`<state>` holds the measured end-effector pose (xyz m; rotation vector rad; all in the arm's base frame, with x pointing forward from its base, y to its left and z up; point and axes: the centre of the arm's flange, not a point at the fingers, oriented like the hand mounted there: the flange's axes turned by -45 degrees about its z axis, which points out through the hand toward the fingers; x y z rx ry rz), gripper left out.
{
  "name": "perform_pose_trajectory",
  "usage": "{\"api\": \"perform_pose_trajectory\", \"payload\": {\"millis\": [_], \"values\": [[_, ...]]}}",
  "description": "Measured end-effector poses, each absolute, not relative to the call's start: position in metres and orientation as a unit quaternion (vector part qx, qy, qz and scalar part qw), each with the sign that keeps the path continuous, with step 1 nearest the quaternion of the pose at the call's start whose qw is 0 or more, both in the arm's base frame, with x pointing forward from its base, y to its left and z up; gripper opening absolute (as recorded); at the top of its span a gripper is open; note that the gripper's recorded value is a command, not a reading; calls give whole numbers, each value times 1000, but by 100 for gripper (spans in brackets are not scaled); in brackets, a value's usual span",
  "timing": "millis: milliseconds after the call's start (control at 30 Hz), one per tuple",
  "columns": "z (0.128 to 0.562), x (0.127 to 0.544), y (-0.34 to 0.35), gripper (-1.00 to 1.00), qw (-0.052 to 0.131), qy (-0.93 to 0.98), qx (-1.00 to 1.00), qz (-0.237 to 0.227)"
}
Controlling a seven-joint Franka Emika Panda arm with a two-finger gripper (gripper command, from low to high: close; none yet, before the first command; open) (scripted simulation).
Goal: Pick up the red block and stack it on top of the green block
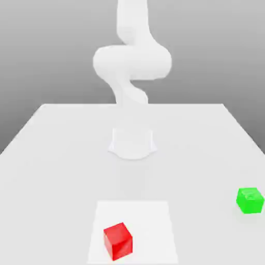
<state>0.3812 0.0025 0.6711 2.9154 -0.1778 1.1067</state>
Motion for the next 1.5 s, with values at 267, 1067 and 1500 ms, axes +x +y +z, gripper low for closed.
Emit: {"api": "perform_pose_trajectory", "payload": {"millis": [267,1067,1500], "values": [[522,464,-11,0,34,-215,945,242],[148,462,-33,-100,0,-519,855,0],[212,462,4,-100,-3,-476,879,1]]}}
